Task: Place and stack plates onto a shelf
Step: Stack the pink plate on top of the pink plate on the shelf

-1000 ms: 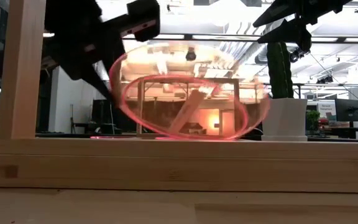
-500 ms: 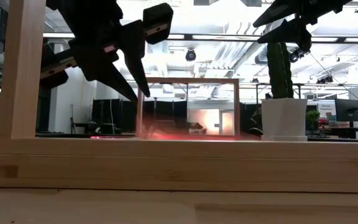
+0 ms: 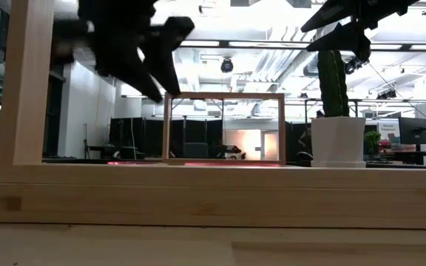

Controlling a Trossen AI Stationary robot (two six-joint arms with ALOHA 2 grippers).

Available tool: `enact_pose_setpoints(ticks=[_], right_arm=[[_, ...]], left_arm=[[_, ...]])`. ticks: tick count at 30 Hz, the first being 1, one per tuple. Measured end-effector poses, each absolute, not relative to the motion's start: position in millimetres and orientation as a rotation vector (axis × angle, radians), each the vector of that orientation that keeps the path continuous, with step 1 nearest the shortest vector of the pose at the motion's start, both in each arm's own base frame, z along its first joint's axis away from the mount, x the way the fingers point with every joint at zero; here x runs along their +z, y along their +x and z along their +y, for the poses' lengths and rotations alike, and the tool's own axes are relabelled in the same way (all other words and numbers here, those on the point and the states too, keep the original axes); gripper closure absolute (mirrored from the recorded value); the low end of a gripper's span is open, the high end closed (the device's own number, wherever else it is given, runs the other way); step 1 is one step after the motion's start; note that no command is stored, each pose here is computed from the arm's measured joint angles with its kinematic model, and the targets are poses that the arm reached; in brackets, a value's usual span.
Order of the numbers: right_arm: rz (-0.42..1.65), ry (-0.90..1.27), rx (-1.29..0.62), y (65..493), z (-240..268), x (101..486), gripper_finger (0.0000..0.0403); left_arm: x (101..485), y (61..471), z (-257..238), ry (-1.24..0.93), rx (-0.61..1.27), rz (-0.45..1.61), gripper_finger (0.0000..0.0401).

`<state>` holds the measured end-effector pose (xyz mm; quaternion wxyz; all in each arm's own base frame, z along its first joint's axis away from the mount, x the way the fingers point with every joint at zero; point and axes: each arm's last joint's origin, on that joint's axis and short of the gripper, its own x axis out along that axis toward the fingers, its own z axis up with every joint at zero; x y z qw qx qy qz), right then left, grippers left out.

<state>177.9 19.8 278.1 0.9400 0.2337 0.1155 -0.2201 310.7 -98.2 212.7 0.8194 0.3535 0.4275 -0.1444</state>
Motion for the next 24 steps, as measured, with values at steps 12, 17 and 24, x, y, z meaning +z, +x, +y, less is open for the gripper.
enact_pose_setpoints(ticks=[12,17,24], right_arm=[[0.227,0.503,-0.452,178,20,278,0.0208],[0.218,0.522,-0.452,178,20,279,0.0208],[0.212,0.525,-0.450,178,20,280,0.0208]], left_arm=[[292,240,-34,-0.168,-0.095,0.664,0.0279],[302,201,-19,-0.309,0.075,0.260,0.0279],[298,168,-12,-0.402,0.162,0.053,0.0279]])
